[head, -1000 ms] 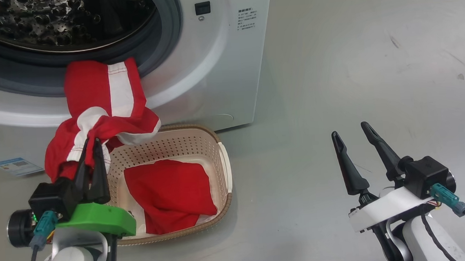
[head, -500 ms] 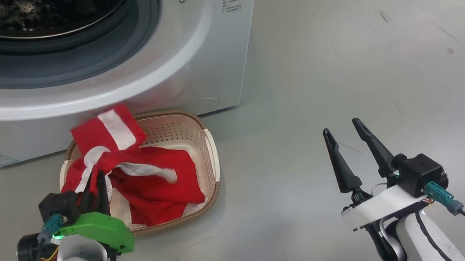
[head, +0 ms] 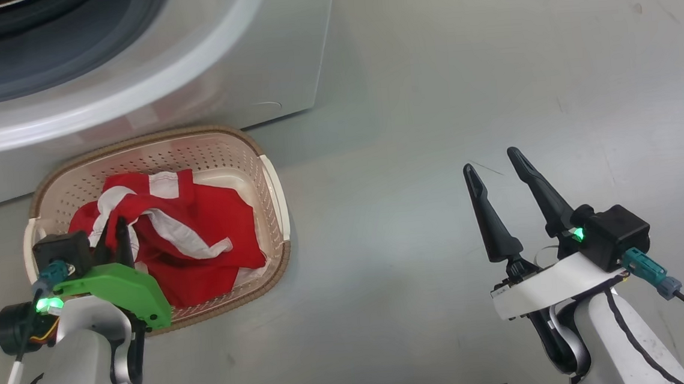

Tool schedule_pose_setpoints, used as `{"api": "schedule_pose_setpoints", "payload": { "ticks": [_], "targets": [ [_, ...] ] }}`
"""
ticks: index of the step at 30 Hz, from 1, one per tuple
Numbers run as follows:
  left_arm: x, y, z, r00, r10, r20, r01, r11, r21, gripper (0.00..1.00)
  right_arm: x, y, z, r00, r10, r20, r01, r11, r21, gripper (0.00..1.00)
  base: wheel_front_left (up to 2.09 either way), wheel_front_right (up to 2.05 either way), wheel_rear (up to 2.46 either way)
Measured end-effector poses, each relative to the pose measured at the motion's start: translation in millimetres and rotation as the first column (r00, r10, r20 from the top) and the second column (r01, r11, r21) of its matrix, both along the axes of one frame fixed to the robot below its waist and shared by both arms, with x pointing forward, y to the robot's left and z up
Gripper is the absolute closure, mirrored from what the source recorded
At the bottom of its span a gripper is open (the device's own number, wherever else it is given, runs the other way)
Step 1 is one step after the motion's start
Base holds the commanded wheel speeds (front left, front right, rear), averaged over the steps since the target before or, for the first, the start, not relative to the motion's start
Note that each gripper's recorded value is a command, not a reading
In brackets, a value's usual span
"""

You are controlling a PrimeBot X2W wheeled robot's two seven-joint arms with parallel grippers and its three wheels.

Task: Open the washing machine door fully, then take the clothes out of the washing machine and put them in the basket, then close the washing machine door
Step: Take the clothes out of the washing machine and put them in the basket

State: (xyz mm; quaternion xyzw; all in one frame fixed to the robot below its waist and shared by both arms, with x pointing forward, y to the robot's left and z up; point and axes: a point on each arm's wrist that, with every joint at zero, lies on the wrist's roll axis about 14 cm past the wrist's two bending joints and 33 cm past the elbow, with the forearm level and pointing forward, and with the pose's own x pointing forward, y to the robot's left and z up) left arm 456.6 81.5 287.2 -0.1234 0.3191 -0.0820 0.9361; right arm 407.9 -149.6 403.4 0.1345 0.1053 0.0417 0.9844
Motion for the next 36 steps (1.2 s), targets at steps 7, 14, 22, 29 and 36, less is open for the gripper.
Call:
{"api": "schedule_pose_setpoints", "payload": {
  "ticks": [7, 14, 22, 29, 36],
  "targets": [
    [3.5, -9.8, -43.3, 0.993, -0.032, -0.114, 0.034, 0.999, 0.011, 1.00, 9.2, -5.0, -13.5, 1.000, -0.004, -0.026, 0.004, 1.000, -0.013, 0.00, 0.00, 0.00, 0.00],
    [-0.3, -21.8, -82.2, 0.973, -0.065, -0.223, 0.066, 0.998, -0.001, 1.00, 14.5, -15.8, -27.9, 0.998, -0.029, -0.058, 0.028, 0.999, -0.030, 0.00, 0.00, 0.00, 0.00],
    [-6.1, -26.9, -108.8, 0.950, -0.059, -0.306, 0.059, 0.998, -0.009, 0.00, 16.3, -23.6, -35.5, 0.996, -0.044, -0.076, 0.041, 0.998, -0.045, 0.00, 0.00, 0.00, 0.00],
    [-8.1, -23.8, -112.9, 0.949, -0.056, -0.311, 0.058, 0.998, -0.003, 0.00, 15.8, -25.2, -37.4, 0.995, -0.048, -0.082, 0.045, 0.998, -0.047, 0.00, 0.00, 0.00, 0.00],
    [7.7, -20.1, -94.1, 0.977, -0.035, -0.209, 0.033, 0.999, -0.014, 0.00, 19.1, -27.7, -30.5, 0.997, -0.057, -0.060, 0.054, 0.997, -0.045, 0.00, 0.00, 0.00, 0.00]
  ]
}}
